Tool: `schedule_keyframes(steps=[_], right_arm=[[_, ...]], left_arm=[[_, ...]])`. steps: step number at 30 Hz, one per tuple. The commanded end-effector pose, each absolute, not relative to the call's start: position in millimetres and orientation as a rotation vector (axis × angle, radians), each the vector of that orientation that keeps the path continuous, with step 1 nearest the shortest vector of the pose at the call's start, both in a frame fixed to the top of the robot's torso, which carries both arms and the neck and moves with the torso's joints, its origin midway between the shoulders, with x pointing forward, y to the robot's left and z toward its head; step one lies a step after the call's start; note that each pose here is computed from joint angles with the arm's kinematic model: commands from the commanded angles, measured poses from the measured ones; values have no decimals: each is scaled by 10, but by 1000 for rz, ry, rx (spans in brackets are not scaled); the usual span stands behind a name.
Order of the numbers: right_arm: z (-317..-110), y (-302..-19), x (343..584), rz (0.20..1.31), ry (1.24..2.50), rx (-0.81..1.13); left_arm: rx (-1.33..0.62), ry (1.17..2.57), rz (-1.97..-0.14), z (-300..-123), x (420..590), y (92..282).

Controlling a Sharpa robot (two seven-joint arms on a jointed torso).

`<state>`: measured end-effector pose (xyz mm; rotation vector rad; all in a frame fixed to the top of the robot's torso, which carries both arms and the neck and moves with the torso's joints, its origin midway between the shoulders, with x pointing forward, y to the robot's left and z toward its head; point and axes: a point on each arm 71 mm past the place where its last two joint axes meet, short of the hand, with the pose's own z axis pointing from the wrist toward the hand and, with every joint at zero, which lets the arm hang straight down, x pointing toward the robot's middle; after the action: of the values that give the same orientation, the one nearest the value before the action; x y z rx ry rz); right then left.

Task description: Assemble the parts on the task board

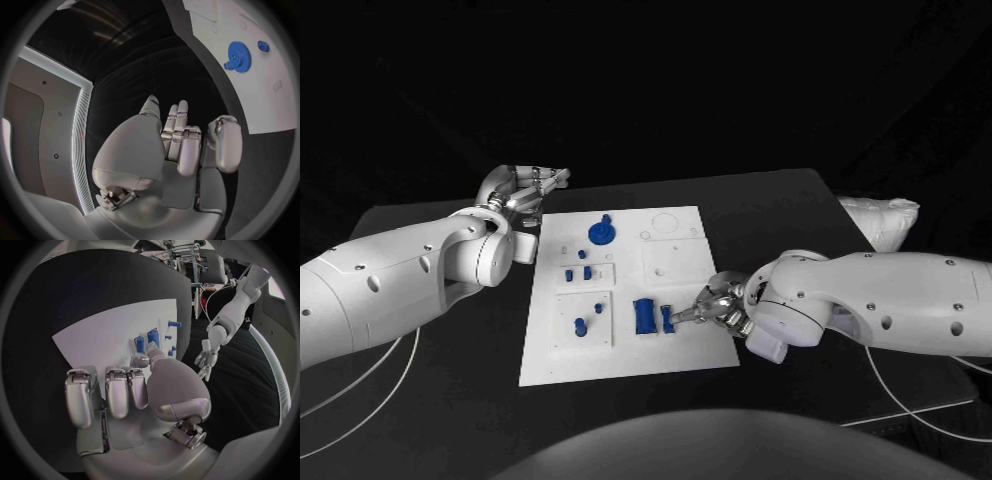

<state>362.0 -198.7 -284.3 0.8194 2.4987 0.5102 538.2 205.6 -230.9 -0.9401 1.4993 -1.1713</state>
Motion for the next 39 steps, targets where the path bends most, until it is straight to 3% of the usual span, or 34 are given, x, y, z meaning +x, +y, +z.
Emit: schedule_keyframes(steps=[1,39], right_arm=[[-2874,-1966,3611,489,2552,761],[-3007,-1893,3685,439,2592,751]], left_arm=[[-929,1508,-1192,-2301,5379,2025],[-925,1508,-1196,-2300,5383,2006]])
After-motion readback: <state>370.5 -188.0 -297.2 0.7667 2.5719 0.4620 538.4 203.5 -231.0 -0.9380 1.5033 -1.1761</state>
